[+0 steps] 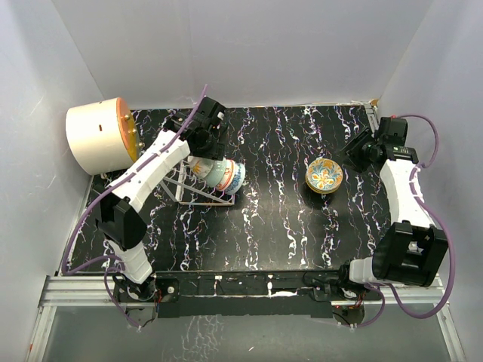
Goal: Unload the bowls from the dish rack
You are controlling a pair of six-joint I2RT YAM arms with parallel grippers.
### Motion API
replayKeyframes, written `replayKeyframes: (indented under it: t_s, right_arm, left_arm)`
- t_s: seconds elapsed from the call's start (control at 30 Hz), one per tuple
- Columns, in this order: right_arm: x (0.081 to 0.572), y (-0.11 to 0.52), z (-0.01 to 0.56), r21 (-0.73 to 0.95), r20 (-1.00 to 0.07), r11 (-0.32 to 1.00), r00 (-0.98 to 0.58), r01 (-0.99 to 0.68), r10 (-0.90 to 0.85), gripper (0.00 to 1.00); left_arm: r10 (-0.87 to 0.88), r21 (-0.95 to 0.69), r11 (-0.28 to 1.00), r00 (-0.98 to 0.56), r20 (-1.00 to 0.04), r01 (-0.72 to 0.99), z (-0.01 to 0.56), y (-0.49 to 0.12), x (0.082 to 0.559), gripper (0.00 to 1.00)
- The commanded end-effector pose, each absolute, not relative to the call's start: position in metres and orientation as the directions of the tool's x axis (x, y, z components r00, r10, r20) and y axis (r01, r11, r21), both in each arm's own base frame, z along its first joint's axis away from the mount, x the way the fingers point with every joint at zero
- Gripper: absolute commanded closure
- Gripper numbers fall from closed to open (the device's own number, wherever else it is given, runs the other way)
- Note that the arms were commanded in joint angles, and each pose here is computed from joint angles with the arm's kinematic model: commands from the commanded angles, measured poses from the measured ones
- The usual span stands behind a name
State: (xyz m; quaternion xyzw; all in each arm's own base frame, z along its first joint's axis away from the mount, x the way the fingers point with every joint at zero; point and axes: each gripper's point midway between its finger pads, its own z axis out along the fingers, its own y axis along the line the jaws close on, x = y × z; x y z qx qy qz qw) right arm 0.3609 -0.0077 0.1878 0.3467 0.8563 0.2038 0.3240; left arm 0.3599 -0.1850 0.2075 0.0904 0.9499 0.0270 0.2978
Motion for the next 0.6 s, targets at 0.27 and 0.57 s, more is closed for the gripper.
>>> replayKeyframes:
  t_s: [0.27,0.57]
  right_arm:
    - [0.378,0.024,0.238,0.632,-0.526,0.731,-0.549,0.258,0.649,0.5]
    - [0.38,0.051,0.238,0.631,-0.534,0.749,-0.587,0.202,0.608,0.48]
  left_arm:
    - [0.149,0.034,0.985,-0.723,-0.674,0.171,0.267,-0.195,0.36,0.68]
    - [0.101,-0.036,0.982,-0.684,-0.723,0.183,0.303,-0.206,0.365,0.69]
